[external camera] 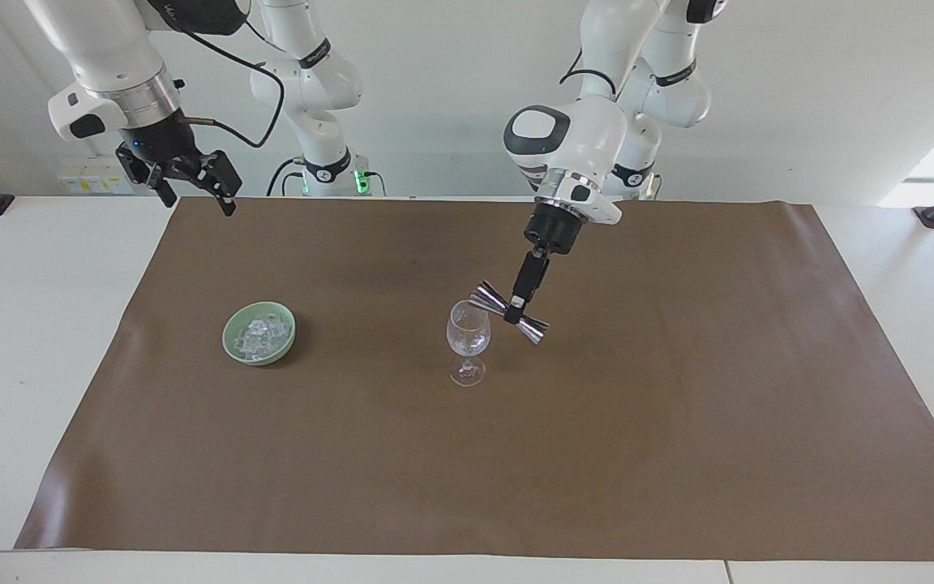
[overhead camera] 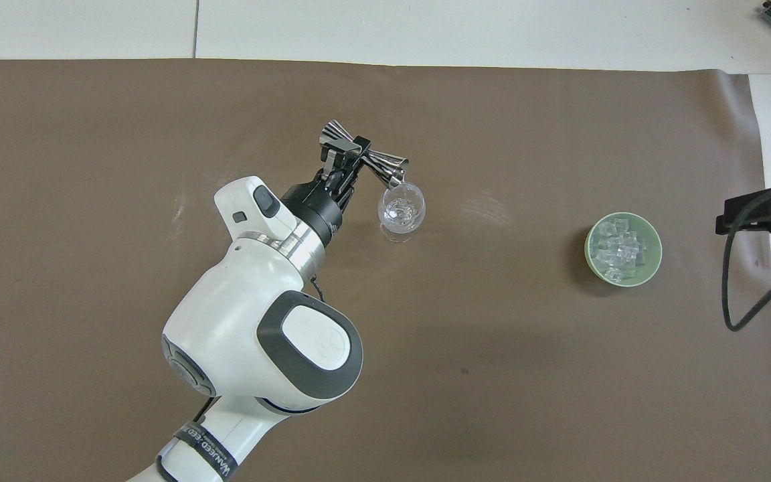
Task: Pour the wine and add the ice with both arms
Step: 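Hold the silver cup tilted above the glass to pour, then carry the silver cup back with the left gripper while the right gripper reaches the ice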
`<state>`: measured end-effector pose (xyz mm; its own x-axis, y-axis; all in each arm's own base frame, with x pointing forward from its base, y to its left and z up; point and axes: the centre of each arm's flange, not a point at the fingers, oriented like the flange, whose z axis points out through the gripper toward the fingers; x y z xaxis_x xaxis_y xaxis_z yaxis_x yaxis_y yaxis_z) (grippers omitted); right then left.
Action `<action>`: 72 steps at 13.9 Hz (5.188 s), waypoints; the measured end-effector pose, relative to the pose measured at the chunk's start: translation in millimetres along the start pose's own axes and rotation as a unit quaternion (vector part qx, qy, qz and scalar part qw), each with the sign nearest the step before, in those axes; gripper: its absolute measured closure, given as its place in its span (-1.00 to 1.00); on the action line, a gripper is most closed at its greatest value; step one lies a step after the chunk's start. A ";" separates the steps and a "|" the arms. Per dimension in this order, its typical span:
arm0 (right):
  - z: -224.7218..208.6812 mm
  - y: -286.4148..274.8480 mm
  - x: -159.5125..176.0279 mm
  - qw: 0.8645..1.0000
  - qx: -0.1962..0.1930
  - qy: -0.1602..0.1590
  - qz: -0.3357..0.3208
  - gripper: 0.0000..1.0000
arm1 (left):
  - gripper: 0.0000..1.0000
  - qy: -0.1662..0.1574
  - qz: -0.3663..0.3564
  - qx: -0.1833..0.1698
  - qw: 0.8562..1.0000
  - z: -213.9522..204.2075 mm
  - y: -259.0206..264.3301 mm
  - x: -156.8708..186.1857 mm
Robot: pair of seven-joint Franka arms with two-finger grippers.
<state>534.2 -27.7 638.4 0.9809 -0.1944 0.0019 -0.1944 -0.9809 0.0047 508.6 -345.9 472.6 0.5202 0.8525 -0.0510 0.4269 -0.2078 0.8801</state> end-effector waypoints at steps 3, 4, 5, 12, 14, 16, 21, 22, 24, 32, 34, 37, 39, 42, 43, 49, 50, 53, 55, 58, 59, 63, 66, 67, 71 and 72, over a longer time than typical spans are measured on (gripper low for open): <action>0.0 0.0 0.0 1.000 0.000 0.000 0.000 -1.00 | 0.56 0.005 0.042 0.001 0.999 0.9 -2.1 0.1; 0.0 0.0 0.0 1.000 0.000 0.000 0.000 -1.00 | 0.56 0.009 0.051 0.000 0.999 0.3 -2.0 0.5; 0.0 0.0 0.0 1.000 0.000 0.000 0.000 -1.00 | 0.56 0.013 0.056 -0.001 0.998 -0.6 -1.9 0.3; 0.0 0.0 0.0 1.000 0.000 0.000 0.000 -1.00 | 0.56 0.021 0.111 -0.001 0.994 -1.7 -8.3 -19.2; 0.0 0.0 0.0 1.000 0.000 0.000 0.000 -1.00 | 0.56 0.020 0.130 -0.002 0.991 -2.1 -8.4 -22.0; 0.0 0.0 0.0 1.000 0.000 0.000 0.000 -1.00 | 0.56 0.019 0.149 -0.001 0.989 -2.1 -8.6 -23.1; 0.0 0.0 0.0 1.000 0.000 0.000 0.000 -1.00 | 0.56 0.019 0.162 0.000 0.987 -1.7 -9.2 -23.3; 0.0 0.0 0.0 1.000 0.000 0.000 0.000 -1.00 | 0.56 0.019 0.162 0.000 0.987 -1.4 -9.4 -23.1; 0.0 0.0 0.0 1.000 0.000 0.000 0.000 -1.00 | 0.56 0.016 0.161 0.001 0.987 -0.5 -9.8 -22.7; 0.1 0.0 0.0 1.000 0.000 0.000 0.000 -1.00 | 0.56 -0.008 0.029 0.011 0.999 1.9 -13.4 -5.8; 0.2 -2.7 -0.4 1.000 0.000 0.000 -0.003 -1.00 | 0.56 -0.014 -0.008 0.011 1.000 1.5 -12.5 -7.0; 1.2 -17.7 -2.9 1.000 0.000 -0.001 -0.017 -1.00 | 0.56 -0.033 -0.055 0.015 0.998 3.2 -11.2 -6.4; 4.0 -20.2 -2.9 1.000 0.000 -0.001 -0.020 -1.00 | 0.56 -0.051 -0.077 0.016 0.996 4.3 -7.0 6.0; 11.7 -20.1 -3.1 1.000 0.000 0.001 -0.020 -1.00 | 0.56 -0.075 -0.113 0.019 0.991 5.7 -3.3 38.6; 13.7 -19.7 -4.9 1.000 0.000 -0.001 -0.020 -1.00 | 0.56 -0.084 -0.127 0.022 0.988 5.3 -3.4 52.5; 33.5 -17.5 -13.2 0.999 0.002 0.007 -0.044 -1.00 | 0.56 -0.128 -0.197 0.044 0.971 -12.1 -23.6 129.1; 40.6 -16.5 -13.6 0.999 0.002 0.010 -0.049 -1.00 | 0.56 -0.135 -0.209 0.047 0.967 -15.9 -27.9 140.0; 59.5 -12.1 -14.3 0.999 0.004 0.016 -0.052 -1.00 | 0.56 -0.159 -0.246 0.058 0.954 -26.7 -44.2 173.2; 68.9 -6.8 -14.4 0.998 0.005 0.021 -0.062 -1.00 | 0.56 -0.178 -0.278 0.065 0.942 -35.3 -58.2 198.4; 89.0 10.4 -15.5 0.996 0.008 0.043 -0.074 -1.00 | 0.56 -0.196 -0.339 0.075 0.917 -50.0 -78.3 231.9; 96.7 14.3 -17.9 0.996 0.009 0.047 -0.075 -1.00 | 0.56 -0.201 -0.361 0.078 0.907 -54.4 -84.5 241.8; 127.0 16.4 -19.5 0.995 0.009 0.048 -0.085 -1.00 | 0.56 -0.206 -0.445 0.083 0.867 -77.7 -117.0 289.4; 159.2 13.8 -10.1 0.993 0.007 0.065 -0.101 -1.00 | 0.56 -0.202 -0.491 0.082 0.843 -97.6 -149.6 322.3; 174.1 13.3 -7.8 0.992 0.005 0.064 -0.113 -1.00 | 0.56 -0.202 -0.506 0.081 0.835 -104.1 -163.0 332.6; 227.2 11.1 8.9 0.991 0.001 0.061 -0.120 -1.00 | 0.56 -0.196 -0.559 0.079 0.801 -124.1 -217.7 365.4; 237.7 10.7 10.7 0.991 0.000 0.054 -0.120 -1.00 | 0.56 -0.196 -0.571 0.078 0.794 -126.2 -228.5 368.3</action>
<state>542.8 -41.4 400.9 0.9930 0.0471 0.1085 0.0454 -0.9988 0.0185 509.4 76.1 312.3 -0.0936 0.3195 -0.9429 0.8563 0.5090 0.0874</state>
